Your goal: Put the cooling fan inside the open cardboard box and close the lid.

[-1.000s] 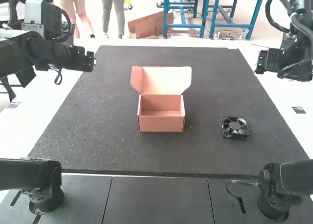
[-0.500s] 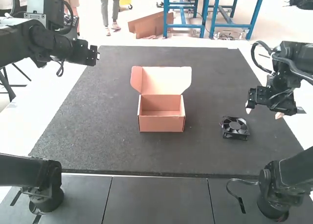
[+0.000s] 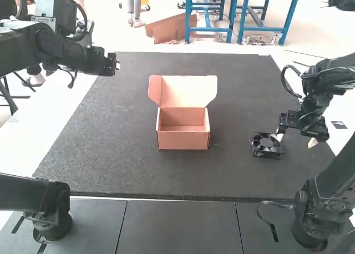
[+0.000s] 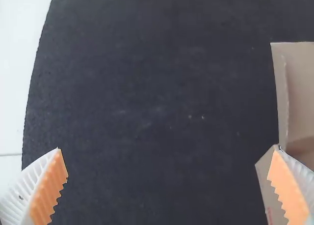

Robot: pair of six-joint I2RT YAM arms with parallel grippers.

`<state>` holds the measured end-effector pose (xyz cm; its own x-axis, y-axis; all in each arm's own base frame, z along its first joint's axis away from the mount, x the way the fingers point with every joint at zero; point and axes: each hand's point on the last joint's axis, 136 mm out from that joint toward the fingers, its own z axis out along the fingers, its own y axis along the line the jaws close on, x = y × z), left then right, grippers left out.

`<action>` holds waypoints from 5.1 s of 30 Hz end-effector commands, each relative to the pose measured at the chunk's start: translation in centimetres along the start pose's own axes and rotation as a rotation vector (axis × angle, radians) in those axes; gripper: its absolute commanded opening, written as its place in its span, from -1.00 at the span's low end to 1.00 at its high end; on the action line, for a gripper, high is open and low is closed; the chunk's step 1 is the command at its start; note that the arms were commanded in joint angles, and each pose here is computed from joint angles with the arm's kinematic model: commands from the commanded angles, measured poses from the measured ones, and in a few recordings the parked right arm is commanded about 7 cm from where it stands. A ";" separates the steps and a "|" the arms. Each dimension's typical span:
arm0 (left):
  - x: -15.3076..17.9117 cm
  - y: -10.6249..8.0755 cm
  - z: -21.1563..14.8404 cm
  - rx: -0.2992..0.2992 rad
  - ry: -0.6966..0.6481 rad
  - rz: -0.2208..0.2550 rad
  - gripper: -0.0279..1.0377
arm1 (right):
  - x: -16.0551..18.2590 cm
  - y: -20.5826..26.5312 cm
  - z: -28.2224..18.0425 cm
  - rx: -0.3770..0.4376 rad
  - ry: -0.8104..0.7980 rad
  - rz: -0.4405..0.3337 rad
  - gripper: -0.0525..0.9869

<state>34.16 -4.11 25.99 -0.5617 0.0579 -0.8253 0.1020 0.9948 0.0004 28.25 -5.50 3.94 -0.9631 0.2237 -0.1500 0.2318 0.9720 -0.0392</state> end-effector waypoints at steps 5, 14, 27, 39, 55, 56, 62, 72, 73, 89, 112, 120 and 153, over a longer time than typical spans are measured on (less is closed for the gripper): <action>-1.2 -0.5 -0.5 0.021 -0.028 -0.008 0.87 | -1.7 -0.4 0.6 -0.002 -0.027 0.005 0.82; -1.0 -0.5 -0.5 0.023 -0.021 -0.014 0.87 | -1.4 -0.1 2.2 -0.004 0.019 -0.006 0.82; -1.0 -0.4 -0.6 0.020 -0.017 -0.029 0.87 | -0.5 0.0 4.2 -0.001 0.080 -0.018 0.71; -0.8 -0.3 -0.9 0.015 -0.009 -0.030 0.87 | -1.6 1.6 4.3 -0.085 0.050 -0.006 -0.93; 0.1 -0.2 -0.6 0.010 0.001 -0.029 0.87 | -8.0 3.6 -11.2 -0.245 -0.384 0.045 -0.93; 0.2 -0.2 -0.6 0.009 0.001 -0.030 0.87 | -8.0 3.9 -12.5 -0.268 -0.405 0.059 -0.93; 0.6 -0.2 -0.4 0.010 0.007 -0.024 0.87 | -6.9 6.4 -18.3 -0.391 -0.428 0.084 -0.93; 1.2 -0.3 -0.3 0.012 0.004 -0.020 0.87 | -3.4 13.6 -25.1 -0.556 -0.372 0.027 -0.92; 1.2 -0.3 -0.3 0.012 0.004 -0.020 0.87 | -3.0 14.4 -25.3 -0.566 -0.357 0.017 -0.92; 1.6 -0.3 -1.2 0.014 0.004 -0.018 0.87 | 4.0 27.0 -21.9 -0.596 -0.065 -0.220 -0.91; 2.2 -0.1 -1.9 0.010 0.000 -0.026 0.87 | 0.8 32.9 -10.5 -0.372 -0.017 -0.320 -0.91; 2.0 -0.1 -2.0 0.010 -0.002 -0.026 0.87 | 0.3 33.1 -7.2 -0.308 -0.009 -0.328 -0.91; 0.9 -0.2 3.8 -0.006 0.001 -0.023 0.87 | -11.7 27.3 -16.5 -0.308 -0.357 -0.361 0.85</action>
<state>36.05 -4.33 22.99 -0.5723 0.0393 -0.8191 0.0894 0.9959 -0.0147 42.95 22.65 19.83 -0.8952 -0.0556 -0.4422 -0.1799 0.9529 0.2443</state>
